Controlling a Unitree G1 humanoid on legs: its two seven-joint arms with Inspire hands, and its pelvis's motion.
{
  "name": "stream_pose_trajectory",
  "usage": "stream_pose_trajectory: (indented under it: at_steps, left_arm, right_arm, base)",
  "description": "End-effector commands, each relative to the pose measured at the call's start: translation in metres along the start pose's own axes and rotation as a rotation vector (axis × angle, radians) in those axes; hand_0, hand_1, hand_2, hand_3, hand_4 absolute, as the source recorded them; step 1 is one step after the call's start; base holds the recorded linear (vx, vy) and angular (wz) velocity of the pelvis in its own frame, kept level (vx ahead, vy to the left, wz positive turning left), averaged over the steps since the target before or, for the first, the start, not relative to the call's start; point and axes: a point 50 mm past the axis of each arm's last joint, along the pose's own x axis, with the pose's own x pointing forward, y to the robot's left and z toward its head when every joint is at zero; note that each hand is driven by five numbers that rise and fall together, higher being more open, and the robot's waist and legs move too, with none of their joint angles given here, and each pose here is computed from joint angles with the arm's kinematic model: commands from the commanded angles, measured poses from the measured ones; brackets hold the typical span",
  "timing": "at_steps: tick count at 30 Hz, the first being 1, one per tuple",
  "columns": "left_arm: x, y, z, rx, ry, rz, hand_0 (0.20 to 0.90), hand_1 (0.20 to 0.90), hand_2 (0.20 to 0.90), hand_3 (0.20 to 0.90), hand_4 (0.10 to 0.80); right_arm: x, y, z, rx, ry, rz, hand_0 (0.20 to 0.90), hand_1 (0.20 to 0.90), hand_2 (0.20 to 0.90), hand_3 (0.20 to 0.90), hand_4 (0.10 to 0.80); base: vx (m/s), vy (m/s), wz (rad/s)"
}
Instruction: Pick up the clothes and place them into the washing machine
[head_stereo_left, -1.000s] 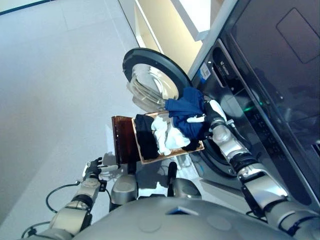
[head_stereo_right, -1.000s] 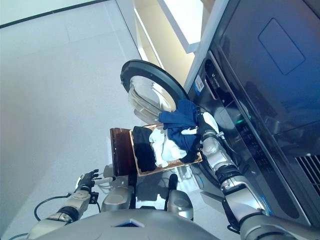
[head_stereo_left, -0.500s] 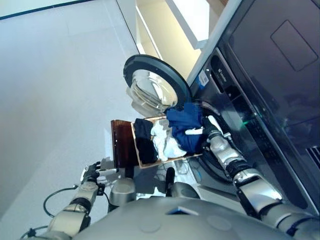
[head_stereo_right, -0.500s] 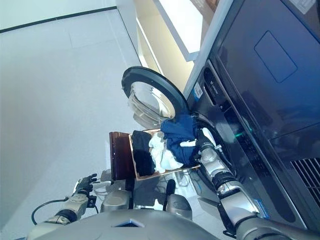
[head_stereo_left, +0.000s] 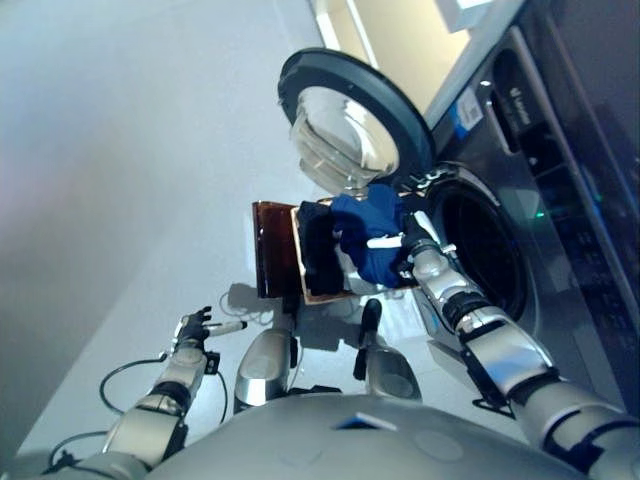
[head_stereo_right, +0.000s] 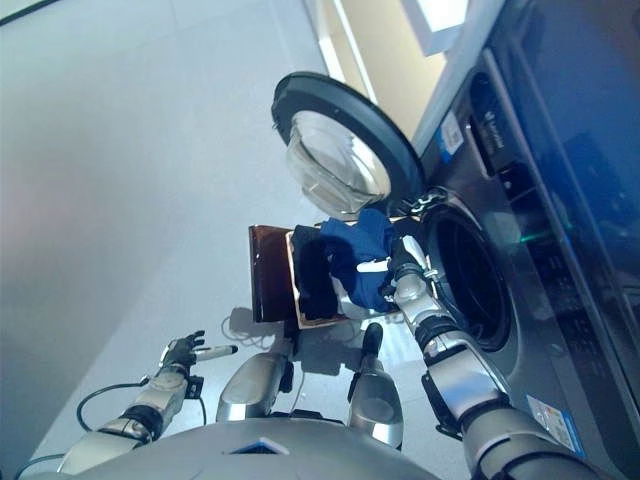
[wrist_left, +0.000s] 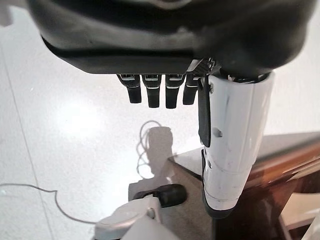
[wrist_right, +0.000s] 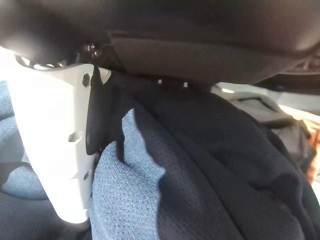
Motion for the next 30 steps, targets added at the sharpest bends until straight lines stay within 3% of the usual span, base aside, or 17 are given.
stream_pose_trajectory:
  at_steps: [1, 4, 5, 6, 11, 18, 30]
  left_arm:
    - [0.006, 0.010, 0.029, 0.035, -0.083, 0.055, 0.900, 0.900, 0.900, 0.900, 0.800]
    - [0.006, 0.008, 0.028, 0.044, -0.079, 0.048, 0.900, 0.900, 0.900, 0.900, 0.800]
    - [0.006, 0.007, 0.027, 0.048, -0.078, 0.046, 0.900, 0.900, 0.900, 0.900, 0.800]
    - [0.006, 0.008, 0.027, 0.051, -0.079, 0.044, 0.900, 0.900, 0.900, 0.900, 0.800]
    - [0.006, 0.011, 0.022, 0.065, -0.055, 0.050, 0.900, 0.900, 0.900, 0.900, 0.800]
    - [0.006, 0.012, 0.011, 0.103, -0.007, 0.032, 0.900, 0.900, 0.900, 0.900, 0.800]
    - [0.004, 0.019, -0.008, 0.164, 0.059, 0.004, 0.900, 0.900, 0.900, 0.900, 0.800]
  right_arm:
    - [0.007, -0.039, 0.050, -0.013, -0.146, -0.166, 0.200, 0.200, 0.200, 0.200, 0.300]
    - [0.009, -0.050, 0.047, -0.058, -0.115, -0.201, 0.200, 0.200, 0.200, 0.200, 0.300]
    - [0.009, -0.052, 0.045, -0.070, -0.108, -0.204, 0.491, 0.491, 0.491, 0.491, 0.508]
    - [0.010, -0.054, 0.044, -0.091, -0.102, -0.202, 0.900, 0.900, 0.900, 0.900, 0.800]
    - [0.010, -0.058, 0.045, -0.108, -0.092, -0.198, 0.900, 0.900, 0.900, 0.900, 0.800]
    - [0.007, -0.037, 0.033, -0.123, -0.104, -0.109, 0.900, 0.900, 0.900, 0.900, 0.800]
    - [-0.001, -0.011, -0.024, -0.221, 0.032, 0.000, 0.900, 0.900, 0.900, 0.900, 0.800]
  base:
    - [0.020, 0.003, 0.14]
    - [0.040, -0.006, 0.07]
    - [0.047, -0.011, 0.04]
    - [0.065, -0.019, 0.03]
    - [0.042, -0.012, 0.03]
    - [0.054, -0.027, -0.02]
    - [0.033, -0.018, -0.05]
